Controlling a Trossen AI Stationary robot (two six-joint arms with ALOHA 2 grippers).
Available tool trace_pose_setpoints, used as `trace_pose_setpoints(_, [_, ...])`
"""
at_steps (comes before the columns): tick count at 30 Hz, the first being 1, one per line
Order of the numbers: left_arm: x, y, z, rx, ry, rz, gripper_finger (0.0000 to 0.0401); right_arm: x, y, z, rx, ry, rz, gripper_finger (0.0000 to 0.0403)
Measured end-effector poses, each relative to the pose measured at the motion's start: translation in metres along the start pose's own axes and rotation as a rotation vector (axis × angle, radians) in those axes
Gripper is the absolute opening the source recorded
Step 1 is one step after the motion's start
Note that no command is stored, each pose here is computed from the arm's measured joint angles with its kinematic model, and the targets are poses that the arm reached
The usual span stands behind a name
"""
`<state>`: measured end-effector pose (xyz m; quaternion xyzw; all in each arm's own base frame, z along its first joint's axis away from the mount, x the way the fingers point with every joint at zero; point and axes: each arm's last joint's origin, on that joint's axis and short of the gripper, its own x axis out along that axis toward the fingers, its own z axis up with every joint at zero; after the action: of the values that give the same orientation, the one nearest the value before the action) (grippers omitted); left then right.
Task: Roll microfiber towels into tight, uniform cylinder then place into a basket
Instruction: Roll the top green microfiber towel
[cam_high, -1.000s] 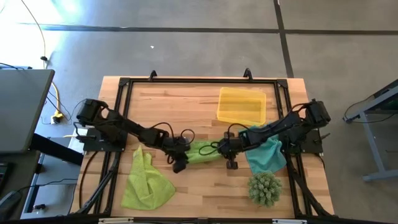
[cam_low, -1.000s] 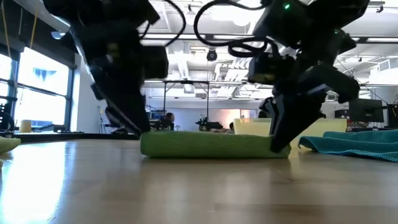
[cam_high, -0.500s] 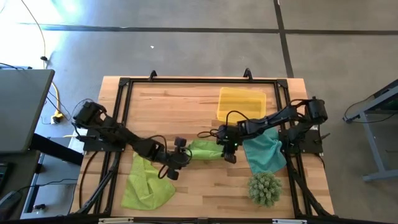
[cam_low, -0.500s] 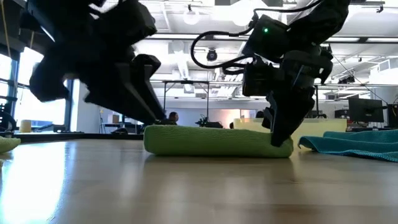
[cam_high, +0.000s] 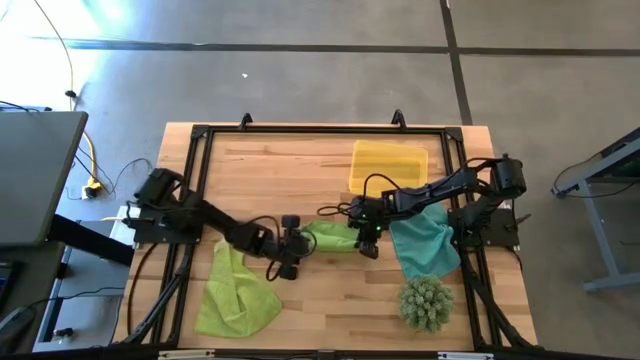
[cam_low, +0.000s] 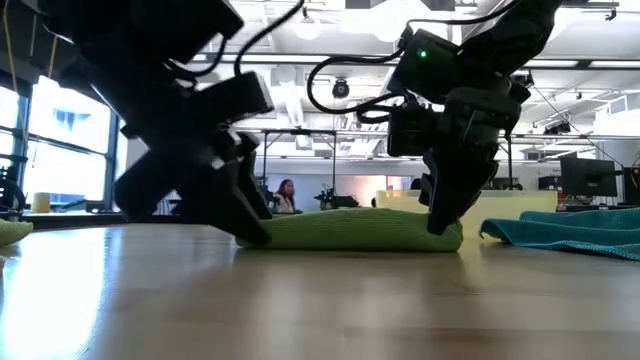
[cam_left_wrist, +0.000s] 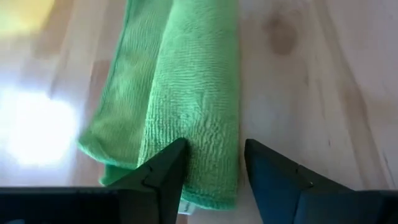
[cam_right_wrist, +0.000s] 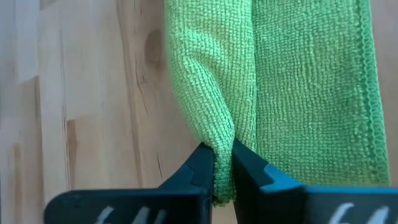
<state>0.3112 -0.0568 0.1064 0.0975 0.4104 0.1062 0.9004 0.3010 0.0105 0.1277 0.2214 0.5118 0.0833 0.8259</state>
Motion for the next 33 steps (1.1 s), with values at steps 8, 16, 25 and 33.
trace_pose_setpoints(8, [0.011, 0.026, -0.002, -0.454, 0.115, -0.179, 0.0093, -0.002, 0.0, 0.001, -0.116, -0.012, -0.024, 0.0089])
trace_pose_setpoints(16, [0.016, 0.042, -0.004, -0.738, 0.249, -0.421, 0.0031, -0.024, 0.012, 0.006, -0.371, -0.087, -0.026, 0.0147])
trace_pose_setpoints(25, [0.021, 0.059, -0.007, -0.843, 0.286, -0.482, 0.0034, -0.015, 0.058, -0.007, -0.867, -0.111, -0.218, 0.014])
trace_pose_setpoints(33, [0.022, 0.061, -0.007, -0.869, 0.287, -0.472, 0.0035, 0.001, 0.079, -0.017, -0.85, -0.137, -0.285, 0.0138])
